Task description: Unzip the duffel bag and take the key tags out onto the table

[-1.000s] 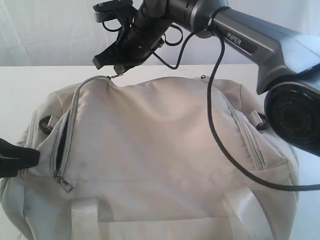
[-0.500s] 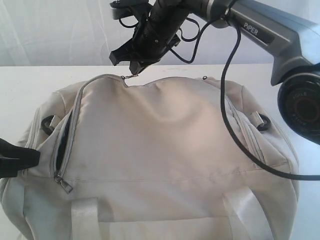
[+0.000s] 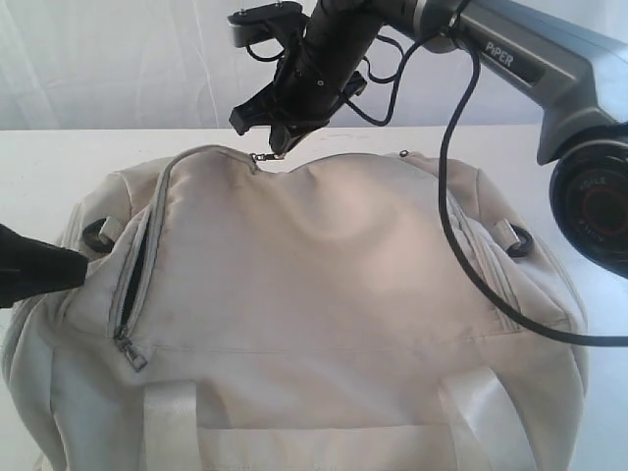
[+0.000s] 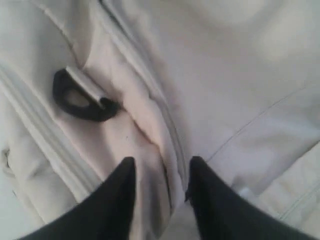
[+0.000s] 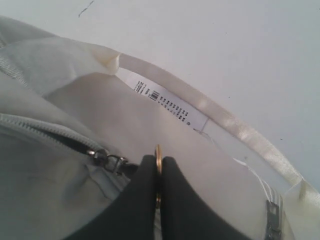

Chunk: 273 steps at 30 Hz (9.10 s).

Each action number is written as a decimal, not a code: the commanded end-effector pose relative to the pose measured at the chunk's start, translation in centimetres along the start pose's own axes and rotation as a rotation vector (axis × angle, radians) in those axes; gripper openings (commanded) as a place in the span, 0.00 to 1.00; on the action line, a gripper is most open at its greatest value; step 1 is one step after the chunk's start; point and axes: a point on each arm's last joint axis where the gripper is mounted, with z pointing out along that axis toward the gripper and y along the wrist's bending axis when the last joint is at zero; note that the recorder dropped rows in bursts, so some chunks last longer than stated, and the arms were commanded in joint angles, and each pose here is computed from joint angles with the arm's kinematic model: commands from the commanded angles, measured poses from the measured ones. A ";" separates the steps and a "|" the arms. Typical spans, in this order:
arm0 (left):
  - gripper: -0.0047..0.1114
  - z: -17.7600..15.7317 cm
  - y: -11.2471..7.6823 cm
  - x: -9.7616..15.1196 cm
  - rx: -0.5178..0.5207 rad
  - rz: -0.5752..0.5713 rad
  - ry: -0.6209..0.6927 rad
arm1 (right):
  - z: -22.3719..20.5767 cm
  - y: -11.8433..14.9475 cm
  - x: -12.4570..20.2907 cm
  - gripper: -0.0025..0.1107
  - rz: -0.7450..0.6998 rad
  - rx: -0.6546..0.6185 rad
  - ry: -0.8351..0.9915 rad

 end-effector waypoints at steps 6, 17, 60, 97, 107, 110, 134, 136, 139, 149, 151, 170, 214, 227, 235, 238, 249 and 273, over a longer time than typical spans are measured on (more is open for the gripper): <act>0.58 -1.0 0.5 -3.5 -0.077 0.054 -0.049 | -1.0 -0.2 -0.3 0.02 -0.014 -0.040 -0.034; 0.59 5.9 5.9 -15.8 0.106 0.139 0.219 | -1.1 -0.1 -0.2 0.02 -0.015 -0.051 -0.020; 0.04 15.7 6.4 -15.5 0.021 0.457 0.450 | -4.8 -4.6 0.6 0.02 0.051 0.041 -0.037; 0.04 15.7 6.5 -15.5 0.015 0.434 0.450 | -14.3 -7.2 12.4 0.02 0.226 0.174 0.137; 0.68 13.8 4.4 -17.6 0.151 0.425 0.430 | -11.7 -8.5 11.6 0.02 0.233 0.219 -0.014; 0.56 12.8 1.8 -19.8 0.226 0.417 0.342 | -11.1 -8.4 11.1 0.02 0.220 0.169 -0.058; 0.68 23.7 -8.7 -20.4 0.336 0.898 0.222 | -9.8 -8.7 11.6 0.02 0.247 0.077 -0.004; 0.68 23.7 -8.2 -20.3 0.294 0.935 0.256 | -9.8 -8.7 11.6 0.02 0.247 0.077 -0.004; 0.68 23.8 -7.7 -20.3 0.243 0.951 0.274 | -9.8 -8.7 11.6 0.02 0.248 0.075 -0.005; 0.39 25.3 -7.1 -19.7 0.225 0.902 0.300 | -9.8 -8.6 11.7 0.02 0.248 0.069 0.004; 0.25 25.3 -7.1 -19.7 0.223 0.891 0.299 | -9.9 -8.5 11.7 0.02 0.247 0.070 0.002; 0.04 23.0 -5.2 -20.9 0.101 0.804 0.339 | -13.3 -7.4 13.4 0.02 0.216 0.165 0.024; 0.04 18.4 -1.4 -22.3 0.058 0.727 0.371 | -14.0 -7.9 18.1 0.02 0.354 0.156 0.068; 0.04 18.4 -0.2 -22.2 0.058 0.693 0.390 | -16.6 -6.2 18.7 0.02 0.335 0.147 0.068; 0.04 18.4 -0.8 -21.9 0.133 0.663 0.392 | -16.5 -4.6 21.0 0.02 0.369 0.114 0.064; 0.04 18.3 -1.8 -21.8 0.241 0.662 0.367 | -16.4 -4.3 20.9 0.02 0.363 0.084 0.052; 0.04 17.7 -4.3 -21.9 0.511 0.659 0.268 | -15.3 -5.0 18.5 0.02 0.361 0.036 -0.183; 0.04 19.9 -4.1 -22.2 0.514 0.525 0.195 | -13.5 -4.5 17.7 0.02 0.304 -0.207 -0.066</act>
